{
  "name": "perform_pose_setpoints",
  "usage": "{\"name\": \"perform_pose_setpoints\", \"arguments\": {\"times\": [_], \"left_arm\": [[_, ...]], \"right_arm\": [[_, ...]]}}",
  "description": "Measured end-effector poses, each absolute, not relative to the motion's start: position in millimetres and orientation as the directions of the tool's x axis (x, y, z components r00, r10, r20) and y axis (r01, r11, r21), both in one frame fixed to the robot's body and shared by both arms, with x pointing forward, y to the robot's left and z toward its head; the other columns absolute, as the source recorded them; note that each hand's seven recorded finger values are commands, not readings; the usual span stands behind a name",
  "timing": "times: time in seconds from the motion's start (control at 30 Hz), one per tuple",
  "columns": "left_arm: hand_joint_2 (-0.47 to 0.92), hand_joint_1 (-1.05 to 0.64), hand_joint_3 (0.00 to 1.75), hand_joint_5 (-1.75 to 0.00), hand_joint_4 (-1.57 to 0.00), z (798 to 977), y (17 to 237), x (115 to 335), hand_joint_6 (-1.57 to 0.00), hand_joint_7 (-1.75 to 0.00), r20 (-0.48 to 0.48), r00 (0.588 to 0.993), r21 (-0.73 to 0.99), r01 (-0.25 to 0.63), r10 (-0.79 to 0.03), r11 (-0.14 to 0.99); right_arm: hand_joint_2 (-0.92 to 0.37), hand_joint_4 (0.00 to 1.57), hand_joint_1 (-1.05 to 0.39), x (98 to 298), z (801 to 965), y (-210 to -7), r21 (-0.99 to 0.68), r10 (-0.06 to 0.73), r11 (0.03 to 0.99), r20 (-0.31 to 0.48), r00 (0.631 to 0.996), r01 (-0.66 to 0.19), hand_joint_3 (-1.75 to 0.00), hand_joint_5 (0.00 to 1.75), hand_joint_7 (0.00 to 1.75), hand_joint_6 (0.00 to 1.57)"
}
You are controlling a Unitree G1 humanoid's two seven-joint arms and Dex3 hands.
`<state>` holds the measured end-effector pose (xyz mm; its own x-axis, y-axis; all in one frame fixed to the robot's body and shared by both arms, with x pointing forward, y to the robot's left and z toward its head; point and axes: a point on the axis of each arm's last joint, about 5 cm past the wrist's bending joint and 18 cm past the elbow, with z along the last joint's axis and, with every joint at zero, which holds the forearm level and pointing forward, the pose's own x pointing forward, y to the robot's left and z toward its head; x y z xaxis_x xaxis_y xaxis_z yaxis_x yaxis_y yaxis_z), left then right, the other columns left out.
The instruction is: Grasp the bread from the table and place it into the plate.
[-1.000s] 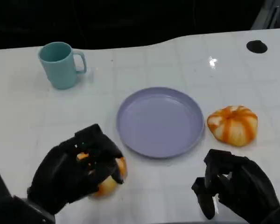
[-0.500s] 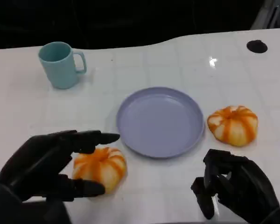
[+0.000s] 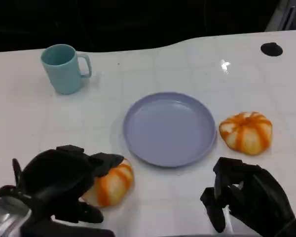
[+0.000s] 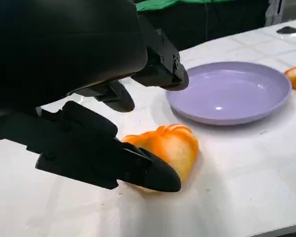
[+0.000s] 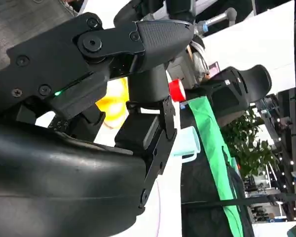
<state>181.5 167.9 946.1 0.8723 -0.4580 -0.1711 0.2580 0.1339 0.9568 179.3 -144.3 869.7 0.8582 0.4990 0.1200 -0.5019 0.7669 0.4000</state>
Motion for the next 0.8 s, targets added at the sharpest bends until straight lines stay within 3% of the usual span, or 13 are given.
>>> {"name": "perform_pose_setpoints", "arguments": {"times": [0.6, 0.67, 0.73, 0.8], "left_arm": [[0.89, -0.67, 0.0, -0.33, -0.4, 887.3, 143.9, 214.1, -0.37, -0.02, -0.228, 0.915, 0.964, 0.259, -0.332, 0.053], [0.87, -0.54, 0.0, -0.52, -0.5, 883.3, 143.9, 216.0, -0.47, -0.03, -0.224, 0.916, 0.965, 0.257, -0.333, 0.057], [0.87, -0.42, 0.0, -1.11, -0.53, 879.2, 144.6, 217.7, -0.59, -0.03, -0.208, 0.915, 0.966, 0.247, -0.346, 0.073], [0.89, -0.36, 0.02, -1.45, -0.59, 875.6, 146.2, 219.5, -0.73, -0.07, -0.183, 0.914, 0.968, 0.231, -0.363, 0.094]], "right_arm": [[-0.74, 1.19, -0.95, 177.3, 871.5, -145.2, 0.397, 0.497, 0.77, 0.115, 0.86, -0.499, -0.47, 1.67, 1.51, 1.02], [-0.74, 1.19, -0.95, 176.8, 871.3, -145.4, 0.398, 0.497, 0.77, 0.114, 0.86, -0.498, -0.47, 1.67, 1.51, 1.02], [-0.73, 1.18, -0.96, 176.7, 871.4, -145.4, 0.398, 0.497, 0.77, 0.114, 0.86, -0.498, -0.47, 1.68, 1.51, 1.03], [-0.73, 1.19, -0.97, 176.6, 871.4, -145.4, 0.398, 0.497, 0.77, 0.115, 0.86, -0.498, -0.48, 1.68, 1.51, 1.03]]}}
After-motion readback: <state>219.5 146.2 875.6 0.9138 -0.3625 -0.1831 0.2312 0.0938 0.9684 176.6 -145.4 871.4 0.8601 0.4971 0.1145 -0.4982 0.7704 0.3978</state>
